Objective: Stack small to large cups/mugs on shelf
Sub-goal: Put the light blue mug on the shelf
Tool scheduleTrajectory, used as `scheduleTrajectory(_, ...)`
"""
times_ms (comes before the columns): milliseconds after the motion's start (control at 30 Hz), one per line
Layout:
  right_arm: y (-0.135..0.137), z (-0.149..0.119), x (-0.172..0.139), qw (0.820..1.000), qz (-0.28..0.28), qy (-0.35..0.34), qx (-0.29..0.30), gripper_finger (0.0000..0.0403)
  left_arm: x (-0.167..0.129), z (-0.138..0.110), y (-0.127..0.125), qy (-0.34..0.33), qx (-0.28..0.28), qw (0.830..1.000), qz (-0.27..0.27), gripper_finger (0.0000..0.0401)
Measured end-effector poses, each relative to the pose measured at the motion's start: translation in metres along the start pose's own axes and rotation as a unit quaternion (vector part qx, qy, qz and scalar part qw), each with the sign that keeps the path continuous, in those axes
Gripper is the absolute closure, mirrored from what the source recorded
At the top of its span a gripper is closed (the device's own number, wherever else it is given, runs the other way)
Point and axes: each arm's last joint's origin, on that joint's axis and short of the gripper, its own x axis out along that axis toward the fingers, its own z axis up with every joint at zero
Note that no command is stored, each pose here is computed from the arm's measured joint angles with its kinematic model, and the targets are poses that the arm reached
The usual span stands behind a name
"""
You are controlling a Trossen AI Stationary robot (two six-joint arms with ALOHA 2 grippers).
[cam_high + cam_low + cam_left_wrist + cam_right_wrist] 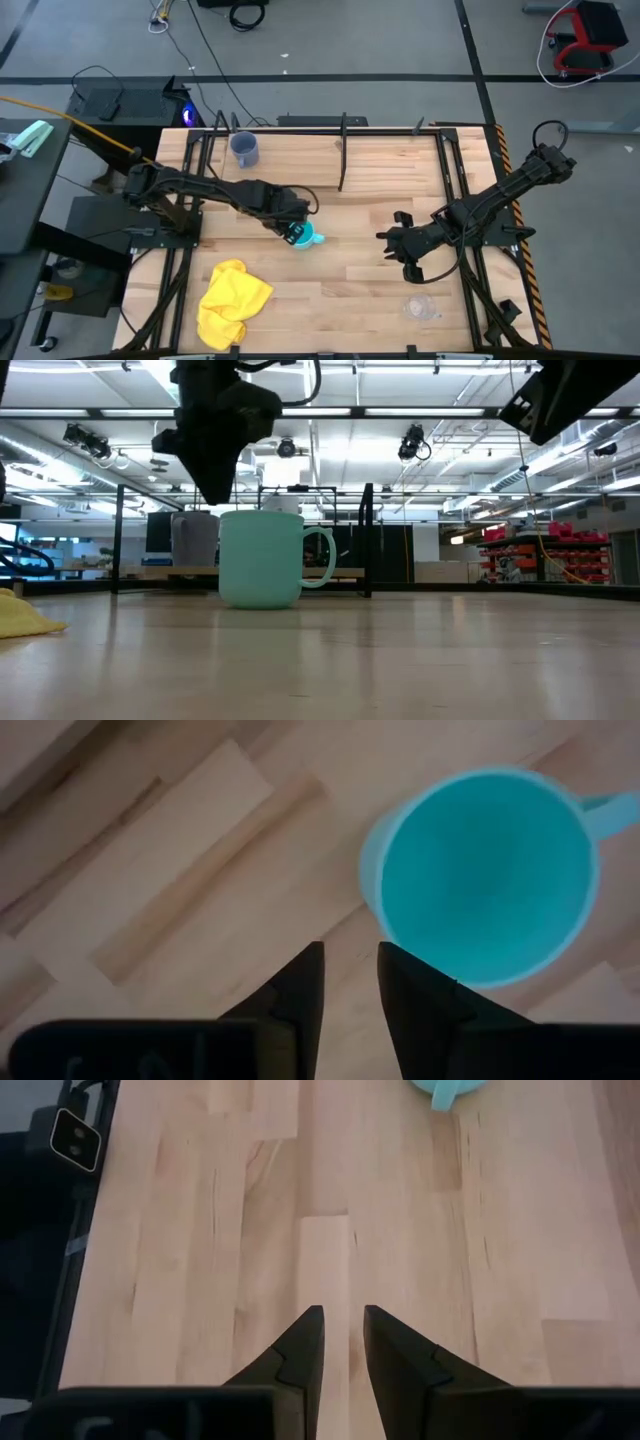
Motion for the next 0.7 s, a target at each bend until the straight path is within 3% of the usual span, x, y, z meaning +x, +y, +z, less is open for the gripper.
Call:
scheduleTrajectory(300,0.0,0.0,0.0,1.0,-0.007,-0.004,0.002,0.0321,0.002,0.011,-0.007,-0.03,-0.008,0.998,-0.048,0.0296)
scheduleTrajectory(700,0.0,0.0,0.0,1.0,-0.007,-0.005,0.005,0.0321,0.014,0.019,-0.003,-0.016,-0.021,0.999,-0.03,0.0294)
